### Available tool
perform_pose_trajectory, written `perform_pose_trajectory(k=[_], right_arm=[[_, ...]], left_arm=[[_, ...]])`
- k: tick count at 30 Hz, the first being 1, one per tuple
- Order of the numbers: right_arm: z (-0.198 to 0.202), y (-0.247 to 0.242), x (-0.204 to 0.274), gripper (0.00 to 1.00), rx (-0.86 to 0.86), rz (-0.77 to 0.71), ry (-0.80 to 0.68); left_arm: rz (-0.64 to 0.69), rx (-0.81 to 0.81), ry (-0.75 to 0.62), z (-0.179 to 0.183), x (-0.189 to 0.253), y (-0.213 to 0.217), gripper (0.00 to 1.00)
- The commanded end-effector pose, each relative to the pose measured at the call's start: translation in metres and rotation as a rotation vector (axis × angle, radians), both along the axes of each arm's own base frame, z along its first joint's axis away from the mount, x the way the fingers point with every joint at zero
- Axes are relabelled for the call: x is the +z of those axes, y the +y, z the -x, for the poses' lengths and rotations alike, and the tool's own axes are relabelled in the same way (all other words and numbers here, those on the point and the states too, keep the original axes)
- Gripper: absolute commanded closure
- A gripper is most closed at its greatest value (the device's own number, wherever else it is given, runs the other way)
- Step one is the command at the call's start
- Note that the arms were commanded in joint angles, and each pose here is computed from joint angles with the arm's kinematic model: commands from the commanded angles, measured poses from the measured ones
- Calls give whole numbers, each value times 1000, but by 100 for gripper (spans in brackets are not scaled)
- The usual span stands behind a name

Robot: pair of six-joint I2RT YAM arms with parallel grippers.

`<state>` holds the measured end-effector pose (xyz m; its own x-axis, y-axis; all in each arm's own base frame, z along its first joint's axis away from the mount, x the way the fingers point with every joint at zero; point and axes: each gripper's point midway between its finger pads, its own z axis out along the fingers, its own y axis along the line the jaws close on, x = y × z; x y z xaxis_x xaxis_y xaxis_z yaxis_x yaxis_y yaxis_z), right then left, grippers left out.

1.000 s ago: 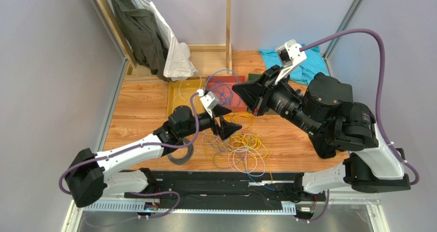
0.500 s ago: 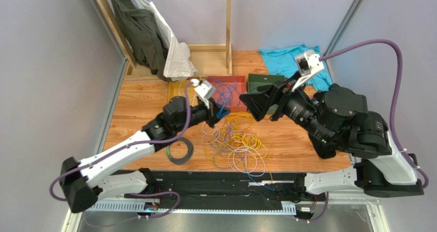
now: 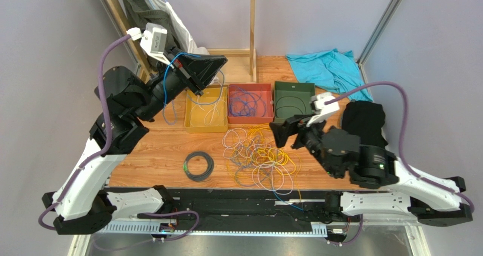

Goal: Untangle the cables

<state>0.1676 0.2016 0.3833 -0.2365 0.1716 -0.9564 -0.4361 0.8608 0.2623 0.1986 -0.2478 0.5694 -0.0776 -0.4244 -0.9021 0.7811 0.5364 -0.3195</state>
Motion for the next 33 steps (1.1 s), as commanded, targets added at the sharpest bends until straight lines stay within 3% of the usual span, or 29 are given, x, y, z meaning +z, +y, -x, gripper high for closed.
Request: perform_pose_trajectory(k=[1, 5, 11, 18, 23, 33], right_arm=[[-3, 22, -1, 14, 15, -2, -10], [-7, 8, 3, 14, -39, -21, -16], [-8, -31, 12, 16, -125, -70, -38], [-9, -54, 9, 16, -167, -43, -54], [-11, -59, 10, 16, -177, -14, -71], [-20, -53, -5, 15, -194, 73, -67]], left_arm=[[-114, 9, 95, -18, -22, -17, 100], [-181, -12, 172, -38, -39, -35, 100], [-254, -75, 445, -97, -119, -69, 100], [-608, 61, 688, -173, -261, -87, 100], [-783, 179, 727, -213, -323, -77, 100], [-965, 352, 735, -258, -380, -39, 100]])
